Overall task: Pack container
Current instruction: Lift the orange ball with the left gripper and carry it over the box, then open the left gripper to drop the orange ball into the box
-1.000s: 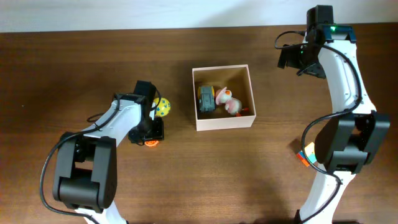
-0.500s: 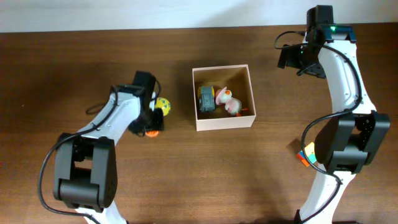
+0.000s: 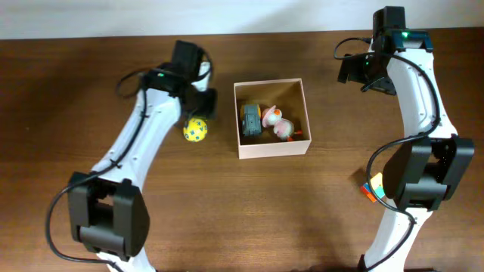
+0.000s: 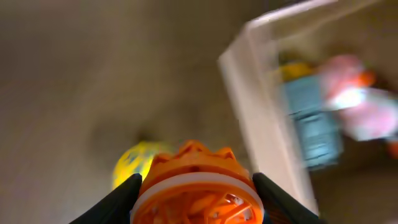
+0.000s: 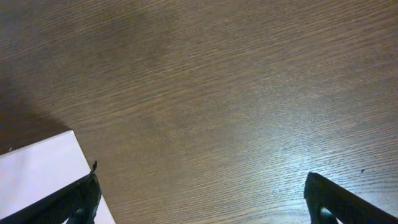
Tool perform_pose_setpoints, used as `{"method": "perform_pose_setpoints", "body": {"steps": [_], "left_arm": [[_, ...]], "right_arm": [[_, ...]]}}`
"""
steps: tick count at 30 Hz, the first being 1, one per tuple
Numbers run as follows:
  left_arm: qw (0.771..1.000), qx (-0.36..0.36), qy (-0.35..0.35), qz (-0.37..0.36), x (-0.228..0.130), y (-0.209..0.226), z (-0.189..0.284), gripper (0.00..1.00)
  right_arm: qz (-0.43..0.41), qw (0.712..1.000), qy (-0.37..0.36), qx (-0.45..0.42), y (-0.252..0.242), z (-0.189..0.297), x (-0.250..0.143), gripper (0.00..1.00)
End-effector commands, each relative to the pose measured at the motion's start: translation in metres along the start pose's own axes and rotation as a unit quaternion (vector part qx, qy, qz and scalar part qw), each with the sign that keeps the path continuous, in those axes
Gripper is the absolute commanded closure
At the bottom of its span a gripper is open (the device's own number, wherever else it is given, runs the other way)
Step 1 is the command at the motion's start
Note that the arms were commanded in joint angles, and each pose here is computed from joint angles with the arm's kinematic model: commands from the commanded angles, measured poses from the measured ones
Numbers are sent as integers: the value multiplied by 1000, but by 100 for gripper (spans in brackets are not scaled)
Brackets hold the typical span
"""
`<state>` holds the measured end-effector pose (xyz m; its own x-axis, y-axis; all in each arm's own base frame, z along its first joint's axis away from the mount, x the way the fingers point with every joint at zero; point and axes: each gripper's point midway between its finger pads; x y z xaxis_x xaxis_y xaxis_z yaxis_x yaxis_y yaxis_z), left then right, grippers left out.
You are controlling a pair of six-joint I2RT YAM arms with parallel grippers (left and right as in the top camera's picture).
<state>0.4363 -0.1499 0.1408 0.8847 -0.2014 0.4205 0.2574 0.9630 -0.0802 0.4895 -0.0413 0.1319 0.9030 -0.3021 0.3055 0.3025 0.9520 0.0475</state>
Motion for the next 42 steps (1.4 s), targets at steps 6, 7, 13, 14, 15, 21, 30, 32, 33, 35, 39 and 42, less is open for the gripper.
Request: {"method": "perform_pose_setpoints", "body": {"steps": [6, 7, 13, 14, 15, 21, 30, 32, 33, 35, 39, 42], "left_arm": [[977, -74, -94, -174, 32, -113, 12, 45], [976, -74, -103, -180, 35, -120, 13, 45], [965, -80, -147, -203, 48, -152, 10, 45], [964, -81, -151, -204, 50, -155, 6, 45], [963, -82, -153, -205, 51, -157, 2, 45], [960, -85, -173, -204, 63, -163, -21, 45], [948, -93, -223, -205, 85, -177, -26, 49], [948, -94, -226, -205, 86, -178, -28, 49], [948, -96, -225, -206, 85, -179, -31, 49], [948, -104, -218, -208, 81, -182, -35, 49], [951, -111, -202, -207, 73, -184, -54, 49], [952, -113, -193, -209, 68, -188, -66, 49]], "right_arm": [[-3, 1000, 0, -5, -1, 0, 0, 1], [-3, 1000, 0, -5, -1, 0, 0, 1], [-3, 1000, 0, -5, -1, 0, 0, 1], [-3, 1000, 0, -5, -1, 0, 0, 1], [-3, 1000, 0, -5, -1, 0, 0, 1], [-3, 1000, 0, -5, -1, 0, 0, 1], [-3, 1000, 0, -5, -1, 0, 0, 1], [-3, 1000, 0, -5, -1, 0, 0, 1], [-3, 1000, 0, -6, -1, 0, 0, 1], [-3, 1000, 0, -6, -1, 0, 0, 1], [-3, 1000, 0, -6, -1, 0, 0, 1], [-3, 1000, 0, -6, -1, 0, 0, 1]]}}
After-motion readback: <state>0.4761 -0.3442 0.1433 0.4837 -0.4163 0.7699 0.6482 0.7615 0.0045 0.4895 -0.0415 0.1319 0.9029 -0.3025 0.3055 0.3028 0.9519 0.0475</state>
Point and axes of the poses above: each gripper's point midway between its finger pads, its own z axis back along the fingers, its own y axis along the line the jaws close on, x = y × z
